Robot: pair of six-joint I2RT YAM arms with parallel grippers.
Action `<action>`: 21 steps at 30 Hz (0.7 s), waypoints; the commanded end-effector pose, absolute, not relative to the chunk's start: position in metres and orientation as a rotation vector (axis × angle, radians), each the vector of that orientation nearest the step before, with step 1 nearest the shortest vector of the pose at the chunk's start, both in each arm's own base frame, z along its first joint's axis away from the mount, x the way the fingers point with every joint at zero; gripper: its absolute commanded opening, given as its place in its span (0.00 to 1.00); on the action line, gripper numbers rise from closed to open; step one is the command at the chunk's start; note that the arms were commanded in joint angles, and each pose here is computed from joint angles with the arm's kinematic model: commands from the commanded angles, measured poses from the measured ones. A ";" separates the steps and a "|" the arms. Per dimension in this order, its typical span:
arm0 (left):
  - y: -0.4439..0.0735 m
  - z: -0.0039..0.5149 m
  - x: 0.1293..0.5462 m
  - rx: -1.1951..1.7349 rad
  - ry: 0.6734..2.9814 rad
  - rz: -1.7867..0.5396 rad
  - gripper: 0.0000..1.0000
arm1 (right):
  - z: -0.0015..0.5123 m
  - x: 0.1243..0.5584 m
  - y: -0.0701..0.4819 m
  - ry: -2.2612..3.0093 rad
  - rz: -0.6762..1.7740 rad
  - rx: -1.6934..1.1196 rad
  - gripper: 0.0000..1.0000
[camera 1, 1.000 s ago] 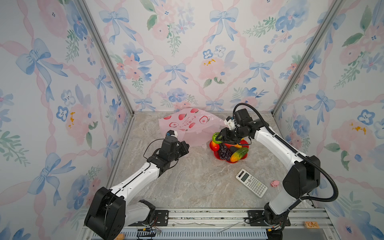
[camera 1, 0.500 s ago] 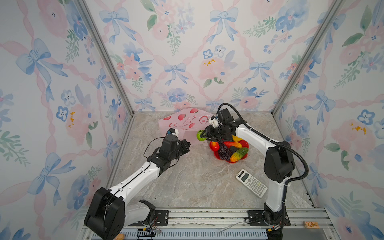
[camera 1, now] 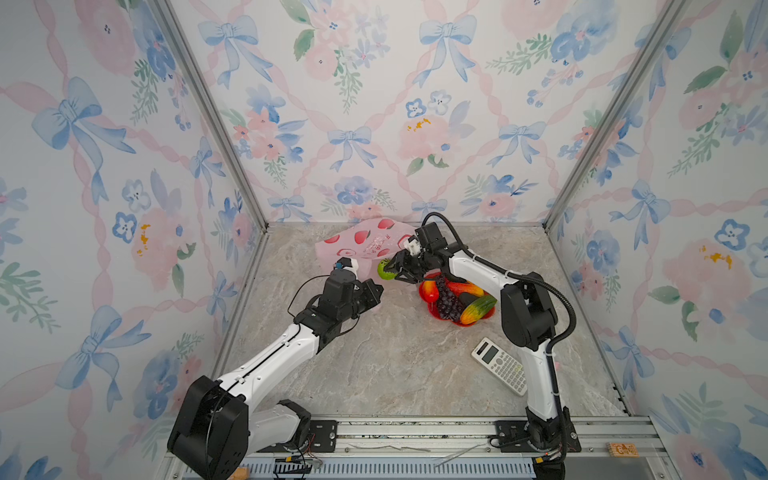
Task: Place the fruits into the plastic bag
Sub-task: 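Lower the green fruit into the bag and open the right gripper, then withdraw the right gripper from the bag away from the bowl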
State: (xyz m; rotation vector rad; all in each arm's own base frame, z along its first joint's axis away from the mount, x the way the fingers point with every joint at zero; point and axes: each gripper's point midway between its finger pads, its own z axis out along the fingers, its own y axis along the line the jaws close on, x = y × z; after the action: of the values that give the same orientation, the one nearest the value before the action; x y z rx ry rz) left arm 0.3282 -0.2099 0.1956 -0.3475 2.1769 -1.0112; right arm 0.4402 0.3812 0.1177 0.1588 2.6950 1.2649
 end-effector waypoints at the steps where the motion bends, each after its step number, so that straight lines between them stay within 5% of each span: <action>1: -0.216 0.198 0.326 -0.339 2.172 -1.062 0.00 | 0.125 0.454 0.403 2.641 1.347 0.195 0.60; 6: -0.213 0.182 0.320 -0.358 2.202 -1.059 0.00 | 0.136 0.467 0.425 2.584 1.415 0.179 0.74; 21: -0.203 0.184 0.322 -0.399 2.174 -1.064 0.00 | 0.191 0.453 0.408 2.533 1.371 0.034 0.78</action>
State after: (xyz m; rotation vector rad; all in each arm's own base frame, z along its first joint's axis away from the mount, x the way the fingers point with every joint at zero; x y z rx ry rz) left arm 0.3236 -0.2047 0.1817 -0.3914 2.1932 -1.0420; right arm 0.4650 0.4232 0.1524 0.1038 2.5581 1.4094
